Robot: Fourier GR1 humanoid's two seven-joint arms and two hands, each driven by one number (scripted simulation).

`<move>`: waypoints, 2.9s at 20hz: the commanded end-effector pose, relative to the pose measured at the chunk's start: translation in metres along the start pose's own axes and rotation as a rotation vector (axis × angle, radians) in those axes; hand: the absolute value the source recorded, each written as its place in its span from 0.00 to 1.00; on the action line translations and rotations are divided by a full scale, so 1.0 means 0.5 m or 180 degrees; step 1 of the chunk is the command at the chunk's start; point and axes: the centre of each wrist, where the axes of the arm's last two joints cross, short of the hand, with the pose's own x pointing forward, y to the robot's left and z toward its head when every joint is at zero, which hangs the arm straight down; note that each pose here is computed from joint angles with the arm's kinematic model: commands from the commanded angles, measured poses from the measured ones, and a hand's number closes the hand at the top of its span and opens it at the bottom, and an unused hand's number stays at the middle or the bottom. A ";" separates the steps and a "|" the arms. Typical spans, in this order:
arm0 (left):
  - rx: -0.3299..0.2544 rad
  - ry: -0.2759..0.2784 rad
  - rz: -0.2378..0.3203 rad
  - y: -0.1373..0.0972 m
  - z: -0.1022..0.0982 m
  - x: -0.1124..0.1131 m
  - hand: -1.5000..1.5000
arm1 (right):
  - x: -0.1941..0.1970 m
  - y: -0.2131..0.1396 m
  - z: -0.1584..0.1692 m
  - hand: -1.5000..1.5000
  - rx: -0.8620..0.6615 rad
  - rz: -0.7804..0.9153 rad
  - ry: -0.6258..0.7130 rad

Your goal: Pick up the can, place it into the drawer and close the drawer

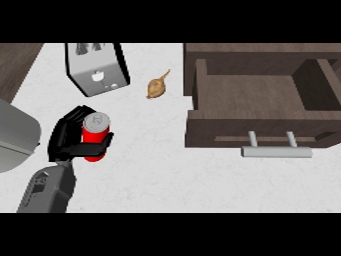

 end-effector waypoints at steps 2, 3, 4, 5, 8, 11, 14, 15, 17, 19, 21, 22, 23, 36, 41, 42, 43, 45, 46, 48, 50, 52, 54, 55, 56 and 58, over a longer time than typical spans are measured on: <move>0.0008 -0.0105 -0.0047 -0.092 -0.049 0.089 1.00 | 0.008 0.017 0.005 0.00 0.0029 0.0013 -0.0023; 0.0024 -0.0144 -0.0060 -0.111 -0.035 0.117 1.00 | 0.002 0.018 0.004 0.00 0.0066 0.0000 0.0003; -0.0025 -0.0218 -0.0132 -0.096 -0.026 0.124 1.00 | -0.019 -0.028 0.006 0.00 0.0023 0.0042 0.0014; -0.0071 -0.0215 -0.0099 -0.141 -0.035 0.122 1.00 | 0.009 -0.006 0.014 0.00 -0.0009 -0.0030 -0.0007; -0.0129 -0.0353 -0.0178 -0.180 -0.060 0.194 1.00 | 0.019 -0.006 0.013 0.00 0.0045 0.0006 -0.0024; -0.0227 -0.0333 -0.0223 -0.248 -0.084 0.213 1.00 | 0.026 -0.007 0.038 0.00 0.0007 -0.0015 -0.0022; -0.0355 -0.0295 -0.0141 -0.283 -0.085 0.276 1.00 | -0.021 -0.015 0.011 0.00 0.0050 0.0023 0.0010; -0.0350 -0.0275 -0.0223 -0.284 -0.095 0.302 1.00 | 0.016 -0.005 0.035 0.00 0.0018 -0.0001 -0.0028; -0.0374 -0.0335 -0.0233 -0.330 -0.121 0.341 1.00 | -0.015 -0.020 0.034 0.00 0.0007 -0.0025 0.0017; -0.0404 -0.0328 -0.0292 -0.337 -0.132 0.339 1.00 | -0.023 -0.017 0.018 0.00 -0.0028 -0.0016 -0.0022; -0.0407 -0.0454 -0.0325 -0.399 -0.135 0.365 1.00 | -0.001 -0.014 0.006 0.00 0.0002 0.0040 -0.0049; -0.0403 -0.0468 -0.0284 -0.386 -0.137 0.423 1.00 | 0.002 -0.014 0.004 0.00 -0.0015 0.0040 -0.0085; -0.0413 -0.0469 -0.0332 -0.425 -0.154 0.392 1.00 | -0.001 0.004 0.015 0.00 0.0009 -0.0013 -0.0057; -0.0431 -0.0505 -0.0498 -0.562 -0.212 0.515 1.00 | -0.016 0.000 0.021 0.00 0.0014 0.0002 -0.0070; -0.0445 -0.0404 -0.0538 -0.583 -0.238 0.519 1.00 | 0.016 -0.047 0.004 0.00 0.0110 -0.0002 -0.0032; -0.0437 -0.0374 -0.0556 -0.582 -0.263 0.522 1.00 | -0.005 -0.002 -0.010 0.00 0.0025 -0.0027 -0.0039; -0.0492 -0.0411 -0.0603 -0.588 -0.269 0.552 1.00 | -0.022 0.006 -0.009 0.00 0.0065 0.0015 -0.0066; -0.0463 -0.0306 -0.0570 -0.592 -0.282 0.554 1.00 | -0.004 -0.009 0.008 0.00 0.0092 0.0015 -0.0031; -0.0448 -0.0397 -0.0618 -0.588 -0.285 0.528 1.00 | 0.020 0.009 -0.021 0.00 0.0068 0.0001 -0.0082; -0.0460 -0.0349 -0.0686 -0.606 -0.271 0.523 1.00 | -0.005 -0.006 -0.025 0.00 0.0057 0.0004 -0.0077; -0.0438 -0.0434 -0.0689 -0.591 -0.284 0.495 1.00 | -0.002 0.013 -0.025 0.00 0.0119 -0.0049 -0.0051; -0.0432 -0.0379 -0.0702 -0.625 -0.265 0.534 1.00 | -0.023 0.005 -0.029 0.00 0.0104 0.0012 -0.0024; -0.0424 -0.0329 -0.0813 -0.609 -0.280 0.492 1.00 | 0.006 0.020 -0.018 0.00 0.0145 0.0036 -0.0037; -0.0423 -0.0344 -0.0824 -0.609 -0.281 0.492 1.00 | 0.032 0.001 -0.047 0.00 0.0086 0.0065 -0.0074; -0.0395 -0.0277 -0.0794 -0.620 -0.282 0.511 1.00 | -0.016 0.040 -0.035 0.00 0.0139 -0.0004 -0.0073; -0.0396 -0.0281 -0.0834 -0.601 -0.290 0.476 1.00 | 0.011 0.006 -0.050 0.00 0.0110 0.0053 -0.0105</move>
